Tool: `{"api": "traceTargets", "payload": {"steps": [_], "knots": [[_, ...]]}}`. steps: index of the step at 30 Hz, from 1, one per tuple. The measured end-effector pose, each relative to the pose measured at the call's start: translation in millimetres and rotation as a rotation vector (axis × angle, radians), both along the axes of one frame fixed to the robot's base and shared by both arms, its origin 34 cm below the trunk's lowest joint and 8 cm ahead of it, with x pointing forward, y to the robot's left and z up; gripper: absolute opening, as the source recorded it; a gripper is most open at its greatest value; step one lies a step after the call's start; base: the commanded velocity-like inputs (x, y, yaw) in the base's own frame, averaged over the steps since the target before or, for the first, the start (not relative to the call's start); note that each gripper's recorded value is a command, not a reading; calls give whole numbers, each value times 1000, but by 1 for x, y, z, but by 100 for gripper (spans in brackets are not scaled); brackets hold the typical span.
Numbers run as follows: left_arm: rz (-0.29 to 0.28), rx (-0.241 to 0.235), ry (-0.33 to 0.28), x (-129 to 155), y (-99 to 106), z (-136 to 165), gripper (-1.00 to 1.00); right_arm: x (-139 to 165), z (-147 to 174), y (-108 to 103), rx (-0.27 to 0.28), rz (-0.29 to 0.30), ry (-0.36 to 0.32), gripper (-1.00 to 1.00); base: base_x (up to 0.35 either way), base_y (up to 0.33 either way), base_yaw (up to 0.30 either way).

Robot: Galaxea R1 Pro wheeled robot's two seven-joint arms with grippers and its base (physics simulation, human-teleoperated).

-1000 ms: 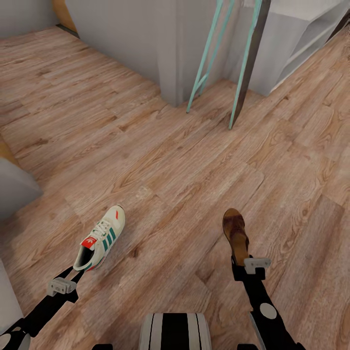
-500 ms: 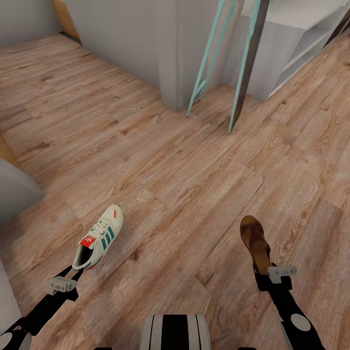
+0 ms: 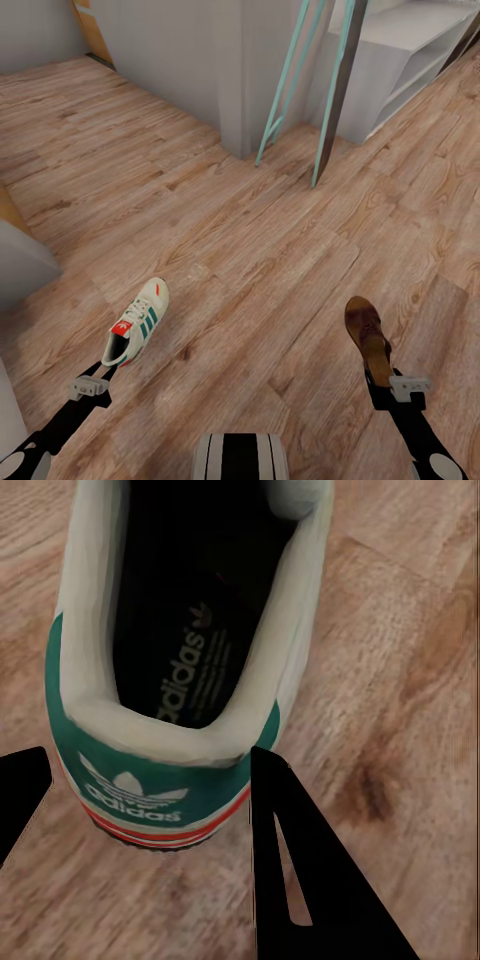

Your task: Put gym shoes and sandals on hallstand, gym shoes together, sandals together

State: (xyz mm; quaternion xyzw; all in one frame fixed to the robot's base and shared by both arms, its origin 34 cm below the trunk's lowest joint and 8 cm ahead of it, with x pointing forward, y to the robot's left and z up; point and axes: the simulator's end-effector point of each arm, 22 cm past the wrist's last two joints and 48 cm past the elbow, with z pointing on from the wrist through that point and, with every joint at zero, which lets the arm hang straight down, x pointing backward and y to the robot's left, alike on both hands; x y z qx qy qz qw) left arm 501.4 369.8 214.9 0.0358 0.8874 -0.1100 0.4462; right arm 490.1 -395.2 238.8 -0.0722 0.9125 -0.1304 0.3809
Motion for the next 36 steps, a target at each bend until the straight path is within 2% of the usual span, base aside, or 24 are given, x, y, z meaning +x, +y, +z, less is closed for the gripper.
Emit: {"api": "traceTargets", "payload": {"steps": [14, 20, 36], "knots": [[8, 7, -8, -8, 3, 1, -100, -11, 20, 22, 28, -23, -50, -100, 0, 0, -18], [1, 21, -52, -5, 4, 9, -100, -10, 26, 24, 28, -23, -68, -100, 0, 0, -6], [-18, 18, -81, 0, -2, 19, -100, -8, 31, 25, 31, -22, -86, -100, 0, 0, 0]]}}
